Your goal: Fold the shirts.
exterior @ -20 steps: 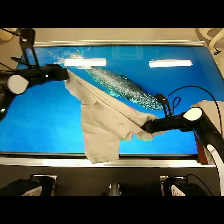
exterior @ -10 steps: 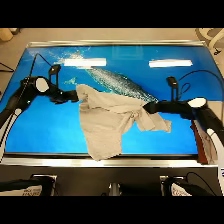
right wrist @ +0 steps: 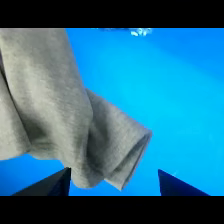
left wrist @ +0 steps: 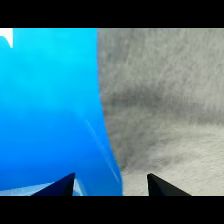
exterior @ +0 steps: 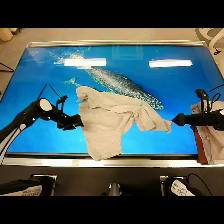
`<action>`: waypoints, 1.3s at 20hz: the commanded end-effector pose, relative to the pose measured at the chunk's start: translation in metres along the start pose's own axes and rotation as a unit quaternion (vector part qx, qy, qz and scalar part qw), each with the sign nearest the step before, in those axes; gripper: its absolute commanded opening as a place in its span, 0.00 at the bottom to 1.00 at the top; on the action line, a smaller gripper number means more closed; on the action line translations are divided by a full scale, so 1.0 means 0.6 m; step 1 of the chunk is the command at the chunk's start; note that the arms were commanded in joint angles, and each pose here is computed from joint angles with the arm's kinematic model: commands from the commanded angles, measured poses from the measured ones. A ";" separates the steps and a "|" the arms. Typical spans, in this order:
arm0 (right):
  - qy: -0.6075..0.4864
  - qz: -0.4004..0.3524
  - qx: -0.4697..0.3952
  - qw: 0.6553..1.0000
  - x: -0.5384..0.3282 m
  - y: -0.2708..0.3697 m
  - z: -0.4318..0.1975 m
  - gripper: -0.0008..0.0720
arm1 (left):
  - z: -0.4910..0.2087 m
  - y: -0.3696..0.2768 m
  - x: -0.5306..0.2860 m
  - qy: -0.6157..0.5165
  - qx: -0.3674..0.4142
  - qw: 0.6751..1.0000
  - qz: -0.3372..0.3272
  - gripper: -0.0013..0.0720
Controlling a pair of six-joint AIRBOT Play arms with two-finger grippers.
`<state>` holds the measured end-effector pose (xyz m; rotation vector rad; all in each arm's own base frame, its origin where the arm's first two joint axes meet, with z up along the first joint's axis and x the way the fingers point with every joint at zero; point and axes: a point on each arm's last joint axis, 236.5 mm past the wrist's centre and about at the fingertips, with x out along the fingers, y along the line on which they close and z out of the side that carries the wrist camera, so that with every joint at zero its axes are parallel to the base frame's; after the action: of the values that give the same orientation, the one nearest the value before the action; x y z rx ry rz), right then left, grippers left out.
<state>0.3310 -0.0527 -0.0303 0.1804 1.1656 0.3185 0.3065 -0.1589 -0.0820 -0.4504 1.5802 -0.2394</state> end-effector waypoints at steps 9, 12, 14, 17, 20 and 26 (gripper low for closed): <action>0.089 -0.005 0.061 0.994 0.060 -0.041 -0.096 0.79 | 0.016 -0.049 0.049 -0.059 -0.029 0.997 -0.046 0.13; 0.093 -0.004 0.068 0.993 0.075 -0.049 -0.100 0.71 | 0.026 -0.053 0.042 -0.075 -0.026 0.996 -0.049 0.06; 0.094 0.008 0.077 0.993 0.090 -0.043 -0.099 0.68 | 0.030 -0.057 0.034 -0.084 -0.024 0.995 -0.052 0.06; 0.108 0.015 0.047 0.993 0.122 -0.016 -0.094 0.68 | 0.033 -0.063 0.025 -0.093 -0.020 0.994 -0.057 0.06; 0.102 -0.006 0.025 0.994 0.143 -0.007 -0.076 0.41 | 0.035 -0.071 0.010 -0.103 -0.015 0.993 -0.063 0.06; 0.112 0.025 -0.012 0.993 0.097 0.031 -0.058 0.04 | 0.071 -0.133 -0.087 -0.182 0.072 0.976 -0.091 0.06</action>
<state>0.3137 -0.0239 -0.1116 0.1731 1.4000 0.3573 0.3457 -0.2001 -0.0399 -0.5580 1.2684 -0.3096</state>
